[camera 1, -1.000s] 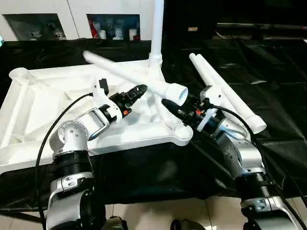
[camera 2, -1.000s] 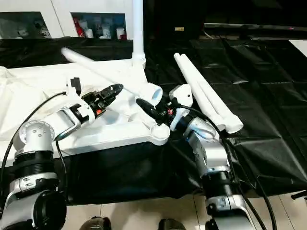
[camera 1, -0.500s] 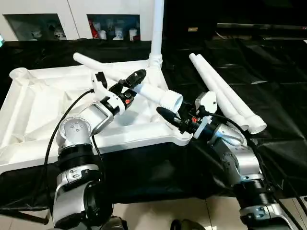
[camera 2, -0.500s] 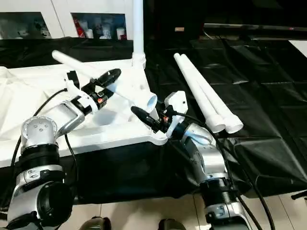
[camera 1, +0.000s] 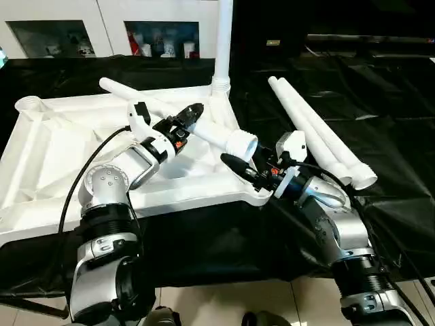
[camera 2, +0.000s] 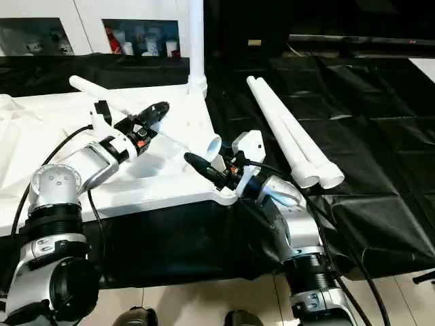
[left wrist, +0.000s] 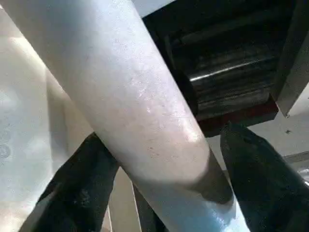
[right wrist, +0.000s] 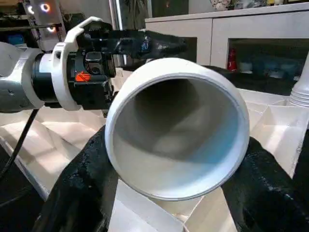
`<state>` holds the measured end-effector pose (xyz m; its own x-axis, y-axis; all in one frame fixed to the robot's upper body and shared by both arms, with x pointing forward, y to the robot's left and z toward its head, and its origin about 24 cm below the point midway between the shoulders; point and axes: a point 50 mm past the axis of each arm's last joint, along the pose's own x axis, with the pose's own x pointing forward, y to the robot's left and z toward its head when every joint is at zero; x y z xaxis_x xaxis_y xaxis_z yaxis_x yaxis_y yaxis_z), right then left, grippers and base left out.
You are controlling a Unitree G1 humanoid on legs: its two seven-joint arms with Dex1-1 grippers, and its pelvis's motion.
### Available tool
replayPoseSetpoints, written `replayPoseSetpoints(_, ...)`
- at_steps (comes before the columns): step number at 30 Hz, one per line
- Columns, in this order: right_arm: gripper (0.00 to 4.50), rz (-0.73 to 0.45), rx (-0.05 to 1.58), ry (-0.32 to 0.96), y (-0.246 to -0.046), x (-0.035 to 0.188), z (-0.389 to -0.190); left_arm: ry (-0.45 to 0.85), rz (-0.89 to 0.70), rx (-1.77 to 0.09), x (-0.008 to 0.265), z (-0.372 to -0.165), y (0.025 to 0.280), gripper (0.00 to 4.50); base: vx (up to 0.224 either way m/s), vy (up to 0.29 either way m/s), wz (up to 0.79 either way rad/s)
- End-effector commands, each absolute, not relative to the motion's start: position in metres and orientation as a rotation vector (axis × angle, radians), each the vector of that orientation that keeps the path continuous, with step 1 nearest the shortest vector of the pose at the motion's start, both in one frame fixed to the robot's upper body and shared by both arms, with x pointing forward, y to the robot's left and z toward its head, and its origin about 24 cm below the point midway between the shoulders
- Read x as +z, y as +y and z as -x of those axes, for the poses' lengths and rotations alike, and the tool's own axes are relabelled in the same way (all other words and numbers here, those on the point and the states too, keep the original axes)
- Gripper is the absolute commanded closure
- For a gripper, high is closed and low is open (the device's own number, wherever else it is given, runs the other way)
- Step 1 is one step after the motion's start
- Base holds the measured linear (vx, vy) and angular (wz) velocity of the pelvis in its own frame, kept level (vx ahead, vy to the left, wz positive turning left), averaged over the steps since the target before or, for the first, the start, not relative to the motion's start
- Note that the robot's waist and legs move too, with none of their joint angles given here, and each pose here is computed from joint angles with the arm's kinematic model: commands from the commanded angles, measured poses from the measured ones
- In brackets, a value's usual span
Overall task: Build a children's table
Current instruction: Insert table leg to table base
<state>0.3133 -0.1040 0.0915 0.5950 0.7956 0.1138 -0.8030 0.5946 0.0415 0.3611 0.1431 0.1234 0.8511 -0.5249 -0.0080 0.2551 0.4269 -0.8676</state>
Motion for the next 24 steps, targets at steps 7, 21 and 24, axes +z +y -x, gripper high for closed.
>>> replayPoseSetpoints(7, 1.94, -0.080, 0.935, -0.090, -0.105, 0.092, -0.312, 0.248, 0.989, -0.507, 0.137, -0.367, 0.144, 1.66, 0.000, 0.000, 0.00)
replayPoseSetpoints(21, 0.74, -0.062, 0.913, -0.012, -0.134, 0.088, -0.308, 0.103, 0.720, -0.590, 0.171, -0.376, 0.146, 2.55, 0.000, 0.000, 0.00)
replayPoseSetpoints(24, 0.74, -0.060, 0.917, 0.025, -0.146, 0.084, -0.305, 0.088, 0.671, -0.607, 0.177, -0.377, 0.146, 2.60, 0.000, 0.000, 0.00)
